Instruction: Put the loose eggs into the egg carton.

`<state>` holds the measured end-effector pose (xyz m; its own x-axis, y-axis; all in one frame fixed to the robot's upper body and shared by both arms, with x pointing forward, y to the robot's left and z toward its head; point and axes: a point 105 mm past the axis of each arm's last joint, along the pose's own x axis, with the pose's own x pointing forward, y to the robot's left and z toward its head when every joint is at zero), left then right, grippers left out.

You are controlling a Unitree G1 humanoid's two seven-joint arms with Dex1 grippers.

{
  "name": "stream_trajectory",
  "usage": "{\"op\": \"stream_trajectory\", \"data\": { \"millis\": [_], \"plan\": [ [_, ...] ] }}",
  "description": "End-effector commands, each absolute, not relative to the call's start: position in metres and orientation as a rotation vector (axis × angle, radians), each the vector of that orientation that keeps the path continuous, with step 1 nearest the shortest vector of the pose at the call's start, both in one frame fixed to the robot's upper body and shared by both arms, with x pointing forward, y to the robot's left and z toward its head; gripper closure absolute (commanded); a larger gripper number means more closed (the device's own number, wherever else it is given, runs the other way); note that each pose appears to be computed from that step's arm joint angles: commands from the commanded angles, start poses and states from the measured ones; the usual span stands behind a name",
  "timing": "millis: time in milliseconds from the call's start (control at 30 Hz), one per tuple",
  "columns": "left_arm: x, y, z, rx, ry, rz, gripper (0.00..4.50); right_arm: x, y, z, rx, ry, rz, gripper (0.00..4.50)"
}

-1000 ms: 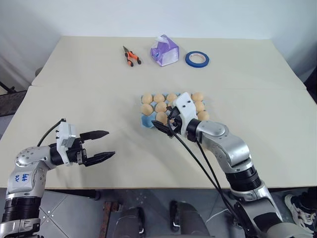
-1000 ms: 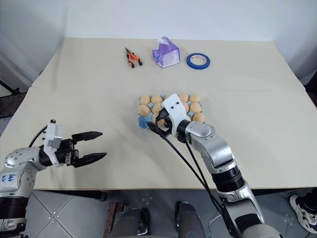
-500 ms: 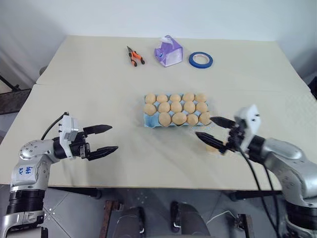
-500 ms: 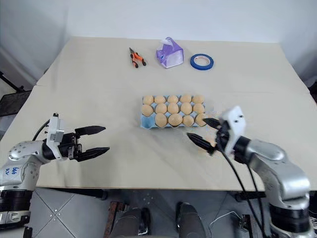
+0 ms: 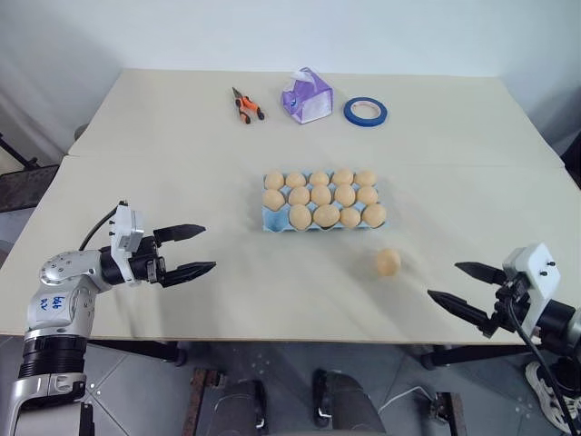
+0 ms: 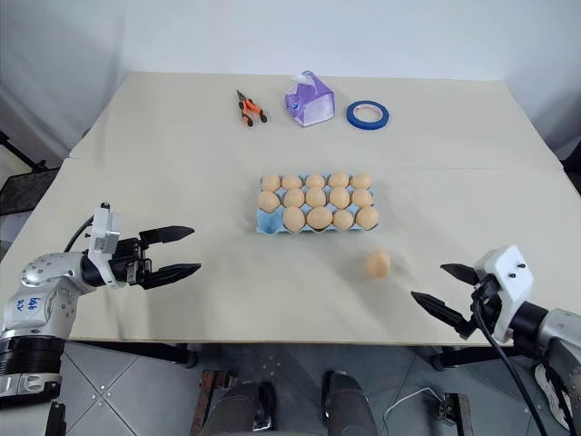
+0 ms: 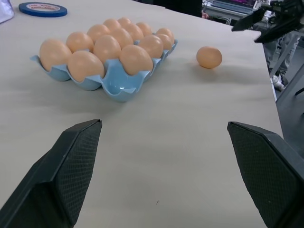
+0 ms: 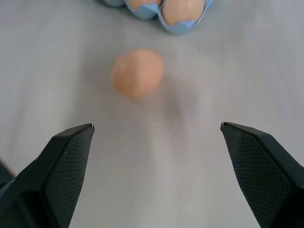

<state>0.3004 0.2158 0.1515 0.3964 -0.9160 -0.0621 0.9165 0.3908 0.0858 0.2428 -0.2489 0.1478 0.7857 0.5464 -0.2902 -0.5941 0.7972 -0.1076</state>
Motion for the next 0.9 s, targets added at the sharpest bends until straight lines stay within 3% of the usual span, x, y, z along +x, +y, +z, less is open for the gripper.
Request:
{"op": "stream_trajectory", "data": {
  "millis": [33, 333, 533, 767, 900],
  "plan": [
    [0.302, 0.216, 0.158, 0.137, -0.020, -1.171, 0.00, 0.254, -0.226, 0.159, -0.194, 0.152, 0.627, 0.03],
    [0.302, 0.214, 0.159, 0.141, -0.025, -1.168, 0.00, 0.289, -0.196, 0.133, -0.148, 0.168, 0.578, 0.03],
    [0.300, 0.215, 0.160, 0.142, -0.025, -1.161, 0.00, 0.299, -0.189, 0.120, -0.166, 0.205, 0.578, 0.03],
    [0.299, 0.216, 0.159, 0.139, -0.027, -1.152, 0.00, 0.298, -0.187, 0.127, -0.190, 0.185, 0.579, 2.34],
    [0.299, 0.215, 0.159, 0.136, -0.028, -1.149, 0.00, 0.301, -0.181, 0.147, -0.201, 0.138, 0.600, 2.55]
  ]
}}
